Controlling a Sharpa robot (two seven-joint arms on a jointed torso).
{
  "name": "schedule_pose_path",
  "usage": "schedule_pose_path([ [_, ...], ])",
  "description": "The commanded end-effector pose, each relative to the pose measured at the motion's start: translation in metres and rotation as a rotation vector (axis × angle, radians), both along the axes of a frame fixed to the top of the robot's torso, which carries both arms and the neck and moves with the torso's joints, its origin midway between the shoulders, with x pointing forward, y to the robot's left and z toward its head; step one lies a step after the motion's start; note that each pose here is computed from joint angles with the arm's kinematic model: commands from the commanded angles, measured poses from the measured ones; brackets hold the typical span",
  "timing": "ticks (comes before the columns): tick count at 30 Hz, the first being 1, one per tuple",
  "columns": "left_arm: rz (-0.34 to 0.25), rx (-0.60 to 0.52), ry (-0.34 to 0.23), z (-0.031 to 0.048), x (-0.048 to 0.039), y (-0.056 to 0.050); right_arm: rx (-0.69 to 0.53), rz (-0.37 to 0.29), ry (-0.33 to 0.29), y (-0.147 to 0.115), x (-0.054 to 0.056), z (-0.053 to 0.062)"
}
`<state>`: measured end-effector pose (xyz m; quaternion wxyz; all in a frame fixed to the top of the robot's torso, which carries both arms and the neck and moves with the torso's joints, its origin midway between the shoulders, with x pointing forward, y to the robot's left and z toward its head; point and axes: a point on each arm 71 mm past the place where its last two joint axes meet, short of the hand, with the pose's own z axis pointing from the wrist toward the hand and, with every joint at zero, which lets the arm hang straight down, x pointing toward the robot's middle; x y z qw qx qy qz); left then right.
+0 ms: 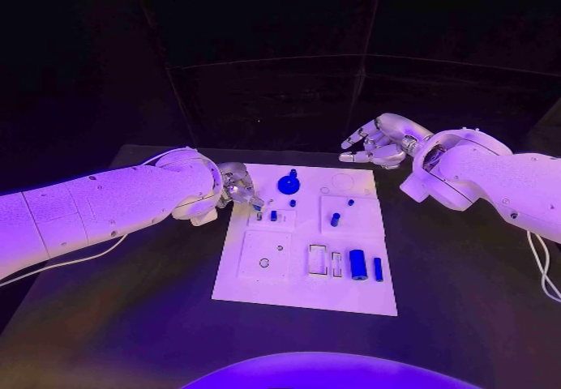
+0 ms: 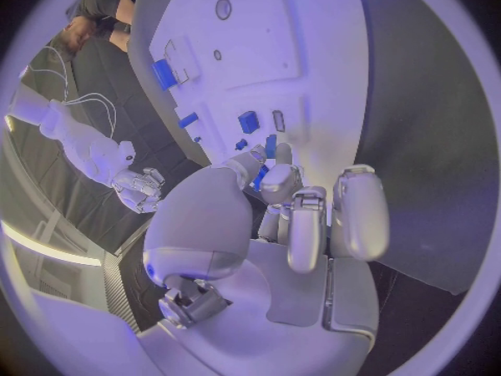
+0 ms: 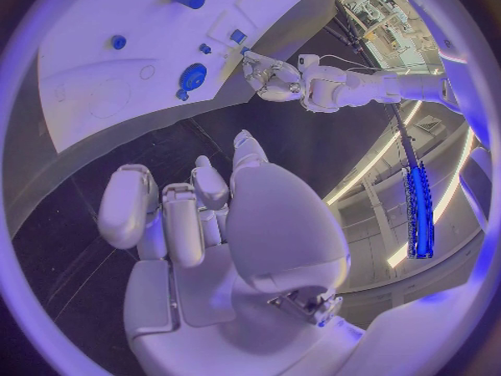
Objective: Assemble the parts on the task board
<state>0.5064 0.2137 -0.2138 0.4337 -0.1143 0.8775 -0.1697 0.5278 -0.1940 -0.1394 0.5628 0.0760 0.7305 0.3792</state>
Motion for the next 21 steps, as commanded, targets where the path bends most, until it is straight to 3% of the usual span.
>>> schedule_pose_path([
  [1,-0.049,0.063,-0.064,0.0026,-0.0008,-0.0011,-0.002,0.002,-0.005,0.0,0.0001,0.0011],
  [21,-0.077,0.104,-0.017,-0.0051,-0.0102,-0.0107,-0.005,0.0,-0.001,-0.0004,0.0011,0.0004],
])
